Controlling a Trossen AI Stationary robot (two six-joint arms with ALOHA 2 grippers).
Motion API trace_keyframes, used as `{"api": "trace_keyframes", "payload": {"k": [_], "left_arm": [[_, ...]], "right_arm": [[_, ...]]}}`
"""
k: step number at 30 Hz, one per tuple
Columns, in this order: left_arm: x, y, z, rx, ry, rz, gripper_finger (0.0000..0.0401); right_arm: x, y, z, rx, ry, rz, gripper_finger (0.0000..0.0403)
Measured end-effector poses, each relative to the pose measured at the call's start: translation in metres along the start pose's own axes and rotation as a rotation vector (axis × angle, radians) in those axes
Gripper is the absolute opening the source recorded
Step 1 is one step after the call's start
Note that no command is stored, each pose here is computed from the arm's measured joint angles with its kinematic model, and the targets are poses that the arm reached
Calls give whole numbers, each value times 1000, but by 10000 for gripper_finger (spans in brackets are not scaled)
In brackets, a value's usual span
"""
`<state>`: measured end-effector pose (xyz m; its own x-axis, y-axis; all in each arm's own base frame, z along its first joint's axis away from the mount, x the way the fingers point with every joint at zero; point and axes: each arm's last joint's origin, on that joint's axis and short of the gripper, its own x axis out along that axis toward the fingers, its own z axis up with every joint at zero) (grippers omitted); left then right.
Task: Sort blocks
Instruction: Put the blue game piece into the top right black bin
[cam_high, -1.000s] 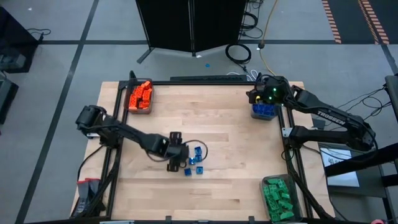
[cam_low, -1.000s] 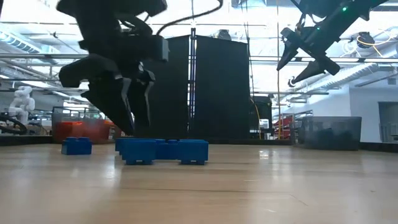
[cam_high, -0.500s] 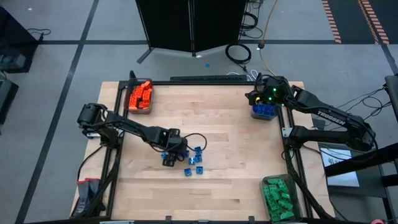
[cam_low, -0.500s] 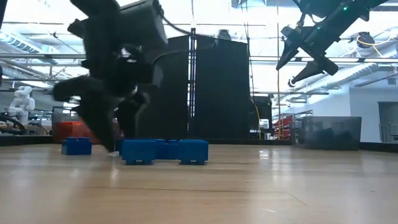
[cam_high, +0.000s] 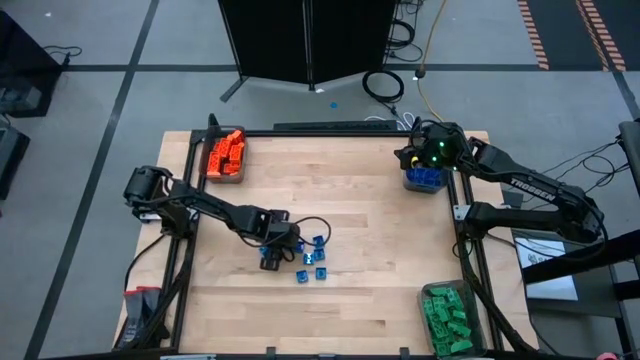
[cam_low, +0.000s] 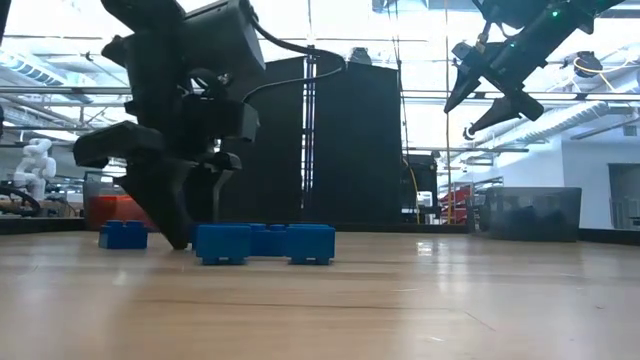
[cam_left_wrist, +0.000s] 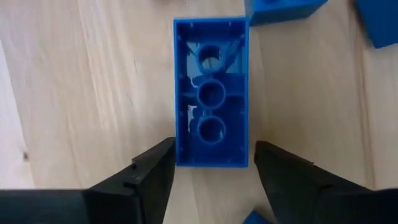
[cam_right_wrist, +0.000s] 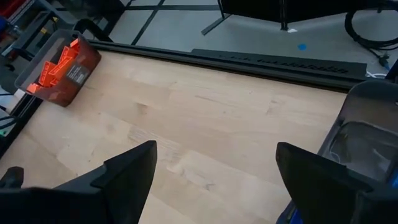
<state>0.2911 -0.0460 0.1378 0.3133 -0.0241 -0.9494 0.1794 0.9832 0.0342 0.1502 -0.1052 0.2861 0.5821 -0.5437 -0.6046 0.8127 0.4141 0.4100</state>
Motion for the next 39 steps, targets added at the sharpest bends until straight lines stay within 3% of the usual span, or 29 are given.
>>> {"api": "trace_keyframes", "payload": {"k": [18,28,31,36,39], "left_arm": [[1,2,4,21,-53,35,214],[0,8,7,10,-86,43,122],[0,11,6,-22,-72,44,122],[-8,12,7,-147,-77,44,122],[-30,14,21,-218,-183,88,122]], "right_arm": [[0,0,0,4,3,2,325],[0,2,-1,27,42,54,324],[-1,7,-3,-28,63,126,324],[-7,33,2,-166,15,445,324],[-14,49,6,-217,-76,598,324]]}}
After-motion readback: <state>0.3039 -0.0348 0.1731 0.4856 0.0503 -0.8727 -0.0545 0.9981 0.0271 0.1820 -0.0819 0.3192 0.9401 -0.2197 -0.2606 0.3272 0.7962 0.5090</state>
